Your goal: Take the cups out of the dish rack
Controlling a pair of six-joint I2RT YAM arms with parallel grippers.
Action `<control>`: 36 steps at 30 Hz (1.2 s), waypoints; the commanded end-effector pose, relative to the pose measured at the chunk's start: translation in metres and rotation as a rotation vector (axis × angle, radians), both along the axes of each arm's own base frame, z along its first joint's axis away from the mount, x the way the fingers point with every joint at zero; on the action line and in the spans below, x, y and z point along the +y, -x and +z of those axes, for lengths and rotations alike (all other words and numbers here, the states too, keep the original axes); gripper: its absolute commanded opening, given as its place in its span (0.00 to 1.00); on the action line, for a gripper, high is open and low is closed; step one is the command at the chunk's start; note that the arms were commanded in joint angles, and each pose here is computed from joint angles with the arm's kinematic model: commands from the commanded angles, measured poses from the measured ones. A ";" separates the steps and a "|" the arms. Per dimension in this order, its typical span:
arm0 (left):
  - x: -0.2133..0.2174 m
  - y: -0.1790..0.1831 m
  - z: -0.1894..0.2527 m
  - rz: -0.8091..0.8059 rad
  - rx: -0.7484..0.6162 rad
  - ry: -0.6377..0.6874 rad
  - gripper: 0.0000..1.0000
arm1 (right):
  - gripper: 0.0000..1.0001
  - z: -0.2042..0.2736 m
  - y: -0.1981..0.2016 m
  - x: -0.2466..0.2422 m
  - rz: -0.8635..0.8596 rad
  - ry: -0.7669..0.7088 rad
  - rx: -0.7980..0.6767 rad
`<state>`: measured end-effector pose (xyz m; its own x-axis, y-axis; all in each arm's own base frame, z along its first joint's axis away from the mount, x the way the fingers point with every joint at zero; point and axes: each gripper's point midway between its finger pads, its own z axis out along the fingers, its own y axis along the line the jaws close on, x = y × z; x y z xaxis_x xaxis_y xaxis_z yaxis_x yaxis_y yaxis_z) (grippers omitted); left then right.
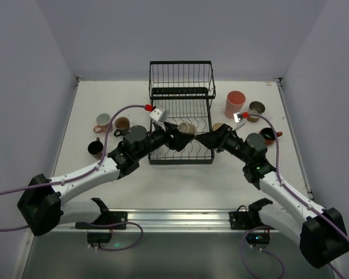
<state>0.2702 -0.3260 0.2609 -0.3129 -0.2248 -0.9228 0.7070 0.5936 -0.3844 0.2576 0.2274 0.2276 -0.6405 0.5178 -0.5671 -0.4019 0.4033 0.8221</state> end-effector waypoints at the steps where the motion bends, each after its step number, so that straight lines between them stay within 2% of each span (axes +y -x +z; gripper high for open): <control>1: -0.015 0.033 0.033 -0.190 -0.017 0.160 0.42 | 0.69 0.069 0.026 0.010 0.123 -0.220 -0.141; 9: -0.020 0.050 0.054 -0.286 -0.042 0.224 0.40 | 0.68 0.087 0.047 0.013 0.209 -0.334 -0.152; 13: -0.014 0.043 0.055 -0.224 -0.030 0.229 0.37 | 0.65 0.087 0.050 0.007 0.173 -0.354 -0.152; 18: 0.003 0.035 0.082 -0.123 -0.076 0.271 0.34 | 0.61 0.057 0.044 -0.003 0.072 -0.243 -0.081; 23: 0.006 0.036 0.092 -0.120 -0.094 0.292 0.34 | 0.57 0.065 0.055 -0.014 0.038 -0.232 -0.153; 28: -0.006 0.049 0.082 -0.224 -0.080 0.286 0.34 | 0.63 0.105 0.071 -0.013 0.100 -0.274 -0.284; 31: -0.013 0.057 0.079 -0.286 -0.082 0.283 0.35 | 0.66 0.119 0.075 -0.007 0.159 -0.307 -0.309; 36: -0.020 0.072 0.081 -0.389 -0.102 0.287 0.36 | 0.67 0.124 0.064 0.005 0.218 -0.360 -0.265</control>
<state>0.2163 -0.3429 0.3093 -0.3789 -0.3134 -0.8708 0.8360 0.2877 -0.4673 0.2003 0.2271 0.3203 -0.6170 0.5871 -0.5241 -0.5945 0.0887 0.7992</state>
